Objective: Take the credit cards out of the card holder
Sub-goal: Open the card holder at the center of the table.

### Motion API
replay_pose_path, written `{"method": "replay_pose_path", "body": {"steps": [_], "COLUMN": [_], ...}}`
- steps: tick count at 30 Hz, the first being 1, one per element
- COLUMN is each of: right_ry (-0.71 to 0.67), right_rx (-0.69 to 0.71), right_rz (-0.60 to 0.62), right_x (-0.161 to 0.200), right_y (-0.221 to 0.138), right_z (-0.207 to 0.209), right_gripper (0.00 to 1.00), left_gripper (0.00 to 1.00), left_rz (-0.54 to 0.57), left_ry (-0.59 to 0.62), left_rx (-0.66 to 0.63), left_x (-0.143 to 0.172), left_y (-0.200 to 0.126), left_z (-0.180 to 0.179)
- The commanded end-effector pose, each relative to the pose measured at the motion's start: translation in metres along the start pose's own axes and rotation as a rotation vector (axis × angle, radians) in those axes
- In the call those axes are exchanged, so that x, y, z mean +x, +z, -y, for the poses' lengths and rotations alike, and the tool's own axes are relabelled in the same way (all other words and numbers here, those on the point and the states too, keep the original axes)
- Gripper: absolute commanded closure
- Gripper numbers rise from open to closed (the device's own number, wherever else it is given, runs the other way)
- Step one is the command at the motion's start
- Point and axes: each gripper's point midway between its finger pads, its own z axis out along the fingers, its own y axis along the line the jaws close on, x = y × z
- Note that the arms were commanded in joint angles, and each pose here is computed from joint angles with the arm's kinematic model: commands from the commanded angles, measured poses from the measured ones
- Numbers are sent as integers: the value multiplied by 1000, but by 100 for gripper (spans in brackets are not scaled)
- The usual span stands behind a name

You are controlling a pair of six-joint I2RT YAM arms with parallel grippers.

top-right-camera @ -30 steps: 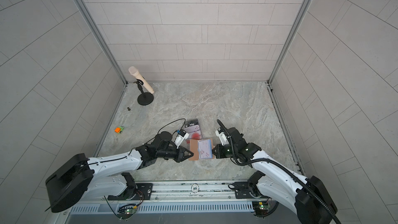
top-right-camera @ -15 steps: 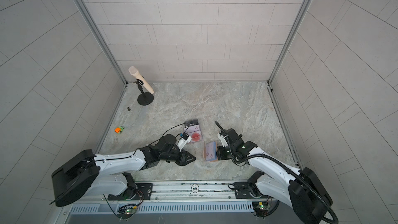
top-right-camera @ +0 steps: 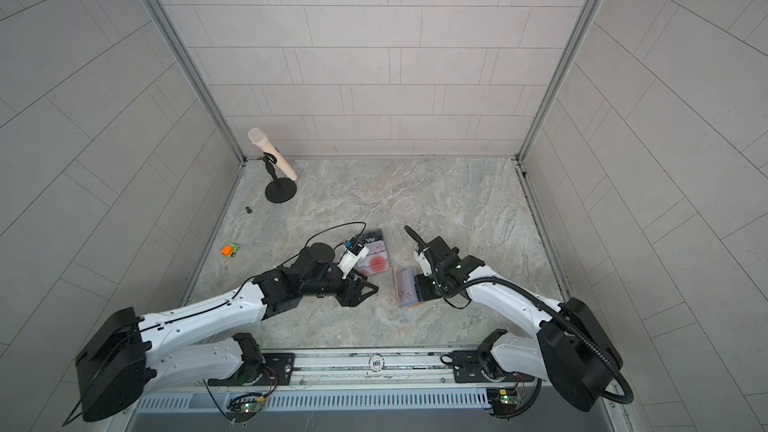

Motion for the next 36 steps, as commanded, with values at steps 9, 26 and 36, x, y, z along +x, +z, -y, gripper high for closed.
{"method": "replay_pose_path", "body": {"steps": [9,26,36], "right_ry": [-156,-230,-211], "right_rx": [-124,-25,3], "right_rz": [-73,-96,-72], "right_x": [9,-20,-29], "right_y": [1,9,13], "right_z": [-46,-45,-42], "right_gripper": [100,97,91], "left_gripper": [39,49,60], "left_rz": [62,-40,-80], "left_ry": [131,101,21], "left_rx": [36,76,33], "left_x": [-22,12,47], "left_y": [-17,23,27], "left_z": [-4,-23,-40]}}
